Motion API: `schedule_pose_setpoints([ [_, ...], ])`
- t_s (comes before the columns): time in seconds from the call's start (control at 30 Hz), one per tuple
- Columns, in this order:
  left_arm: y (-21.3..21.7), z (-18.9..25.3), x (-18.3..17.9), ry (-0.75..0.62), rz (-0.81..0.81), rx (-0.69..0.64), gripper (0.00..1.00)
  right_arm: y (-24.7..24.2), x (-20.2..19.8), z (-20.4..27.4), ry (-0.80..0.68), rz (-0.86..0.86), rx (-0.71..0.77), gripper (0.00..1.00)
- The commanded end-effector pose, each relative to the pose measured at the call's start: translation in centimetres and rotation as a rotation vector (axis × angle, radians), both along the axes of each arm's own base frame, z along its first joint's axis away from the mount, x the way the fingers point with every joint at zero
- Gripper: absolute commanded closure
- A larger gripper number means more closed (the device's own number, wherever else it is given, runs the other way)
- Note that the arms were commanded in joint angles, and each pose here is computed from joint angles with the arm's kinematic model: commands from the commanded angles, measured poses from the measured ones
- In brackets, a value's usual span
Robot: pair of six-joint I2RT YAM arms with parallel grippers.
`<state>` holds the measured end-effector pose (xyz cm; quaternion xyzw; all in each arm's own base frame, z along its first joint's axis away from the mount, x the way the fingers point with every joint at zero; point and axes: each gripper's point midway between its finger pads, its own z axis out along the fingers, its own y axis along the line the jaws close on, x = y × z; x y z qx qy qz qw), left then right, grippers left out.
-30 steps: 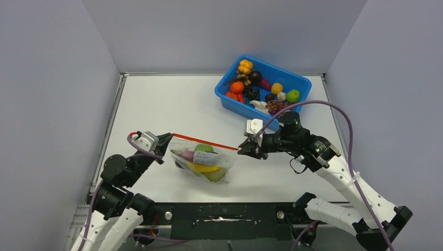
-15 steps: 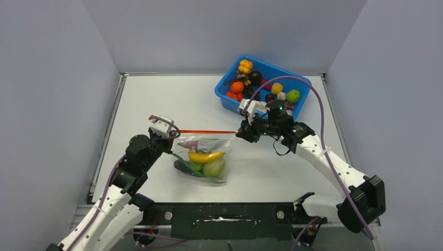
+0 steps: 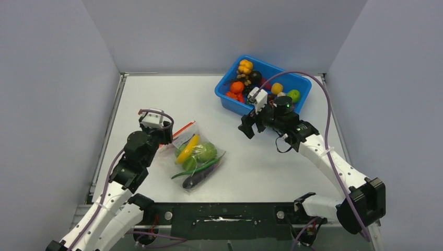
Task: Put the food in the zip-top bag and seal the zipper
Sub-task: Place the zipper food storage bag at the center of the board, then reset both arms
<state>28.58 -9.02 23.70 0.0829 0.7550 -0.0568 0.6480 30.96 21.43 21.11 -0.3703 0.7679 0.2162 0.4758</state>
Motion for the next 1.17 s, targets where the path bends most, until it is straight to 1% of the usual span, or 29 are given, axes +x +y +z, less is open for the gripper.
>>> schedule_pose_setpoints([
  [0.0,0.2,5.4,0.3,-0.145,0.036,-0.139,0.47,0.1,0.9,5.3,-0.142,-0.075,0.131,0.01],
  [0.03,0.3,5.6,0.2,-0.147,0.043,-0.162,0.42,-0.1,0.9,5.7,-0.141,-0.099,0.151,0.02],
  [0.07,0.4,5.8,0.1,-0.15,0.054,-0.192,0.3,-0.4,1.0,6.0,-0.134,-0.131,0.168,0.02],
  [0.1,0.4,6.1,0.1,-0.151,0.066,-0.229,0.27,-0.7,1.0,6.5,-0.127,-0.167,0.189,0.02],
  [0.17,0.6,6.5,-0.1,-0.142,0.092,-0.3,0.27,-1.5,1.3,7.0,-0.082,-0.268,0.237,0.02],
  [0.23,0.3,7.1,-0.2,-0.129,0.086,-0.339,0.27,-2.2,1.5,7.2,0.008,-0.398,0.325,0.02],
  [0.3,-0.1,7.6,-0.4,-0.118,0.066,-0.364,0.27,-2.4,1.2,7.3,0.061,-0.448,0.355,0.02],
  [0.4,-0.6,7.9,-0.5,-0.1,0.067,-0.479,0.26,-3.0,0.9,7.8,0.071,-0.478,0.367,0.03],
  [0.43,-0.9,7.8,-0.7,-0.097,0.054,-0.498,0.25,-3.3,0.8,8.1,0.064,-0.49,0.371,0.02],
  [0.6,-0.8,8.2,-1.5,-0.13,0.023,-0.498,0.24,-6.2,0.9,9.7,-0.004,-0.641,0.393,0.02],
  [0.73,-0.9,8.2,-2.2,-0.144,0.002,-0.505,0.24,-8.1,0.5,10.8,-0.044,-0.723,0.402,0.02],
  [0.87,-1.2,8.5,-2.4,-0.138,-0.017,-0.508,0.24,-8.6,-0.1,11.7,-0.063,-0.732,0.421,0.02],
  [0.97,-1.1,10.0,-2.6,-0.163,-0.026,-0.523,0.24,-8.8,-0.4,12.2,-0.075,-0.732,0.438,0.02],
  [1.13,-1.2,9.9,-2.5,-0.175,-0.029,-0.522,0.24,-8.8,-0.5,12.5,-0.079,-0.73,0.446,0.02],
])
